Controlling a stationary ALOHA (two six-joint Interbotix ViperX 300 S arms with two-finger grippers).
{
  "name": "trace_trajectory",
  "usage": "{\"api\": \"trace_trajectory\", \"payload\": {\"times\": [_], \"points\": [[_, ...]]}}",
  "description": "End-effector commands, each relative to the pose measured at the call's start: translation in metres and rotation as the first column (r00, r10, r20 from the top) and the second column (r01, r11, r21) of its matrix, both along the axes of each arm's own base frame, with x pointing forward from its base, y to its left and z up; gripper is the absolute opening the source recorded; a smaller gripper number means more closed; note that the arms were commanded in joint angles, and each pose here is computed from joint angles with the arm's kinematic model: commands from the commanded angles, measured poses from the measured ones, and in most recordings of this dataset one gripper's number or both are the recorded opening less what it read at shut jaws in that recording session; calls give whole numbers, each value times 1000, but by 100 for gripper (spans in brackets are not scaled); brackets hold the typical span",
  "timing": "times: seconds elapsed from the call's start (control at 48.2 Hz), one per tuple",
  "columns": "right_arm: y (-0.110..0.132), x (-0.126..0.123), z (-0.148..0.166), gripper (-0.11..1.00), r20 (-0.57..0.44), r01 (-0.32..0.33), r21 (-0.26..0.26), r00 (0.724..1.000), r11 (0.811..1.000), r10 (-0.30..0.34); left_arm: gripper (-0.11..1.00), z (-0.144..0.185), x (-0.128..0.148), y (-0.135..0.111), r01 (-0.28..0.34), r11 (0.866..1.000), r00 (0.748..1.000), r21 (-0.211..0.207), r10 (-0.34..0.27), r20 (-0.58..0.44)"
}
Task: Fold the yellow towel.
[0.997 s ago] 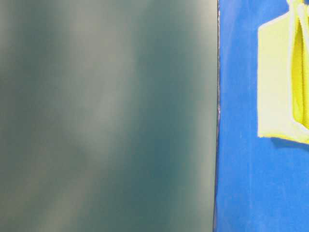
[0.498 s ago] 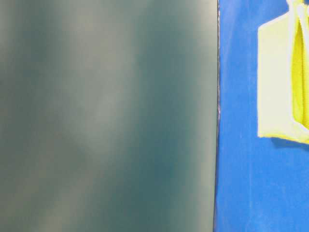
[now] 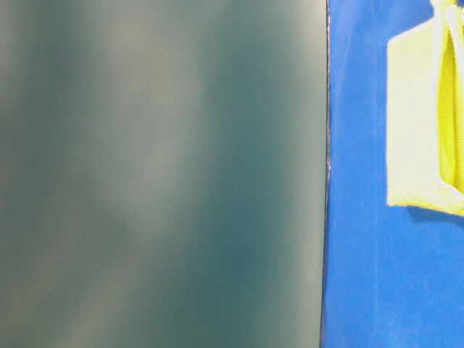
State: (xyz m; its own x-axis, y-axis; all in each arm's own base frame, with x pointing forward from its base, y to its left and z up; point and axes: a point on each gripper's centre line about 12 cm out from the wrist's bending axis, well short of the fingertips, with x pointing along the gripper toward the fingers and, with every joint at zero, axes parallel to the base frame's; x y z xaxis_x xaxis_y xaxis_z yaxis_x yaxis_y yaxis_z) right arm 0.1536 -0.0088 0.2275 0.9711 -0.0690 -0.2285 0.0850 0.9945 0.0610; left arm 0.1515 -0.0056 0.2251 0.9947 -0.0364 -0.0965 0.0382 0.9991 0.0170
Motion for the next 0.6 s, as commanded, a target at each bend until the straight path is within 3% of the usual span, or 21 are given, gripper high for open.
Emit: {"api": "trace_trajectory", "payload": {"times": [0.0,0.581], "points": [[1,2,5,56,10,-4,3,1000,1000,4,51,4,2,1,-5,1000,1000,-2,5,8],[1,2,5,56,10,-4,3,1000,1000,4,51,3,1,1,-5,1000,1000,-2,5,12]]}}
